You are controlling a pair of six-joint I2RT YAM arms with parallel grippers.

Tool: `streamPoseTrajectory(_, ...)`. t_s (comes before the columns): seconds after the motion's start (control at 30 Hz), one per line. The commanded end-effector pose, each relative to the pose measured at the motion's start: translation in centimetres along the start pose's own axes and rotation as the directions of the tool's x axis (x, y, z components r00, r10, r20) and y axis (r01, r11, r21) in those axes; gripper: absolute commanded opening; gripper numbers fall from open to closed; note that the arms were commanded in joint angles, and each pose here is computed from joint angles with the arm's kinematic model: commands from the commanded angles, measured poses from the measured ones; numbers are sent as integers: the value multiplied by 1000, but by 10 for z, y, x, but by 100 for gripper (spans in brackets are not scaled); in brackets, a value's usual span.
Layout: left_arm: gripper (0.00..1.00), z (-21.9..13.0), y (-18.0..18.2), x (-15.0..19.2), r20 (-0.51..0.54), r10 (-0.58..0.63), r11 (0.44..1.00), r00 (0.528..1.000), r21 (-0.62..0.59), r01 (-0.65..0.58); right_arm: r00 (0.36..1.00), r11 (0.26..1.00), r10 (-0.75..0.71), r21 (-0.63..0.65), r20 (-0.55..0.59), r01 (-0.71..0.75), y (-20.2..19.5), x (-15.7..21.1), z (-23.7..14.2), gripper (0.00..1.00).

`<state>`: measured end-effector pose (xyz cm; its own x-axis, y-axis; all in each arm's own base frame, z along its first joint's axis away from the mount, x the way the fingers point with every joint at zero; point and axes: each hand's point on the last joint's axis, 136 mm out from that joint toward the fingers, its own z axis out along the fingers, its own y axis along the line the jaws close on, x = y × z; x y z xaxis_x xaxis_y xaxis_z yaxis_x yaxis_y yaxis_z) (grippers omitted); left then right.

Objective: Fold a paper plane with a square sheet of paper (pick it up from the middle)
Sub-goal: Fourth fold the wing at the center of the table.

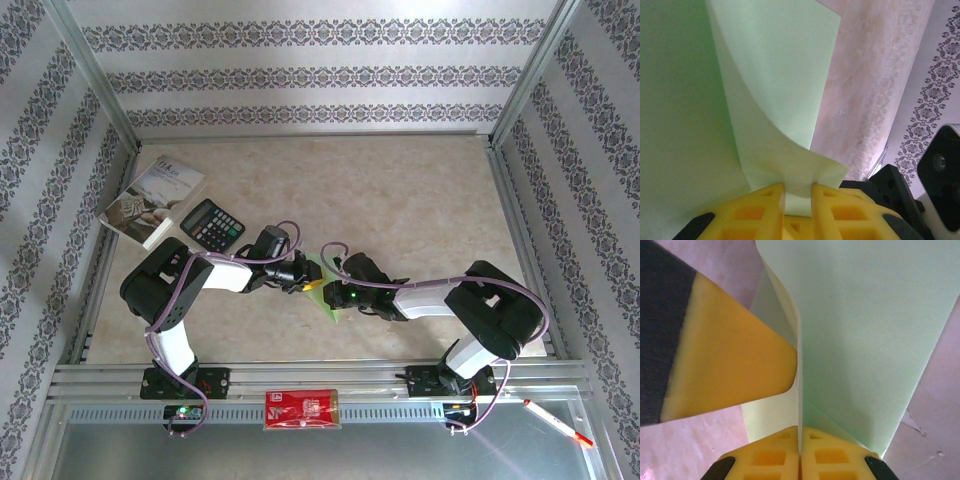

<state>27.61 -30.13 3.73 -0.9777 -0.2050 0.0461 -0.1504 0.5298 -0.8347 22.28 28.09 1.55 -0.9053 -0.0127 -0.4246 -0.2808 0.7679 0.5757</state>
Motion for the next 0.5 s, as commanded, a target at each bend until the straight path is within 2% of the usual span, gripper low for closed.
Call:
streamPoseTrajectory(0.0,20,0,-19,-7,7,48,997,999,61,-48,999,998,29,52,-45,-26,-20,16,0,8)
streamPoseTrajectory(0.17,20,0,-23,-8,10,47,995,999,84,-48,999,998,30,50,-44,-27,-21,16,-1,8)
streamPoseTrajectory(0.47,20,12,-13,-14,3,34,998,999,58,-35,998,999,31,46,-51,-29,-21,17,0,8)
